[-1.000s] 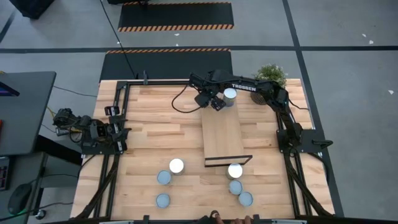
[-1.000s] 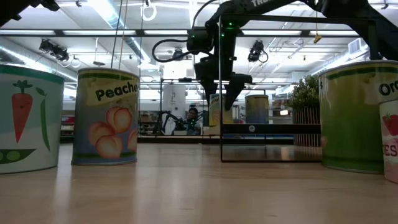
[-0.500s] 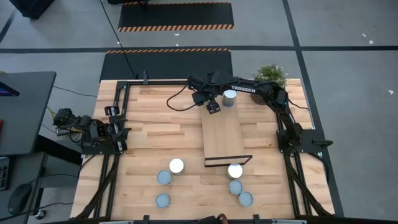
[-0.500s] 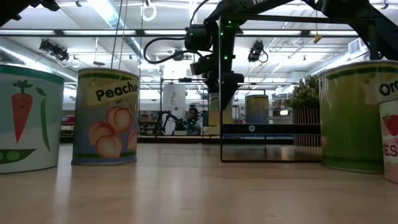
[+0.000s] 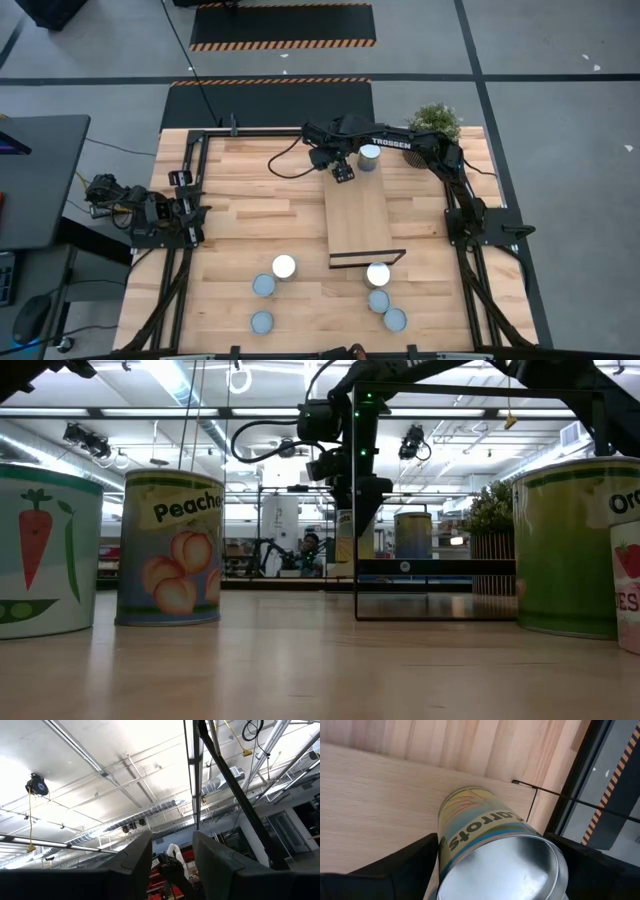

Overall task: Pick and place cans onto a shelf
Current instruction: Put the canned carrots on the shelf

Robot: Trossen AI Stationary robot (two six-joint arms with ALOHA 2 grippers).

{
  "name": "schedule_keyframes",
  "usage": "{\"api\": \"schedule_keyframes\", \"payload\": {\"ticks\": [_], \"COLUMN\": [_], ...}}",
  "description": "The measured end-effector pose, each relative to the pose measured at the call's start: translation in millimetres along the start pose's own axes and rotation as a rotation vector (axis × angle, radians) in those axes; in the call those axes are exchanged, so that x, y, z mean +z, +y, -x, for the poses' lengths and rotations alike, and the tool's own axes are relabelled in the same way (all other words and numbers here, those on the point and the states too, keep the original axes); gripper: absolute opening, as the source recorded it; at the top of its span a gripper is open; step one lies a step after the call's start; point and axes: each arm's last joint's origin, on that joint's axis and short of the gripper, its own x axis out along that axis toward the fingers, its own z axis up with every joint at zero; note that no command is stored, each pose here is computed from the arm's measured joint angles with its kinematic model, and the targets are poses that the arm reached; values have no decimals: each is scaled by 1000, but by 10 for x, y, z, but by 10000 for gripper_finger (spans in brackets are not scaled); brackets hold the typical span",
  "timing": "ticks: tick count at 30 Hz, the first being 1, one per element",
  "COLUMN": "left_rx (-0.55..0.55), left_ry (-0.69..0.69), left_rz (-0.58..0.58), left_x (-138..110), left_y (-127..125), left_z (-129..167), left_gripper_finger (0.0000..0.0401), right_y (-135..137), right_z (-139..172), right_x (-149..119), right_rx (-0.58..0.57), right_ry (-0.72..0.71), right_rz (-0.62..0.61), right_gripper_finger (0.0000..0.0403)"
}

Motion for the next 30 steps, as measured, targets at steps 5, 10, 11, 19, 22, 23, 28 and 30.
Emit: {"api": "schedule_keyframes", "payload": {"ticks": [5,10,11,19,22,23,28,30], "left_rx": [0,0,0,0,0,0,0,0], "left_ry": [0,0,0,0,0,0,0,0], "left_rz": [0,0,0,0,0,0,0,0], "left_x": [0,0,0,0,0,0,0,0], "left_y": [0,0,0,0,0,0,0,0], "left_z": [0,0,0,0,0,0,0,0], "left_gripper_finger": [149,149,149,149,149,149,149,149], "right_y": [0,-1,-1,-2,-2,-1,-1,-1], "right_z": [0,0,0,0,0,0,0,0], "right_x": [0,1,2,3,3,3,3,3], "right_rx": [0,-1,-1,-1,-1,-1,-1,-1], "right_ry": [0,-1,-2,-3,-3,-3,-3,-3], "right_rz": [-2,-2,-2,-13,-21,-21,-21,-21], "right_gripper_finger": [372,372,372,372,372,372,372,372]}}
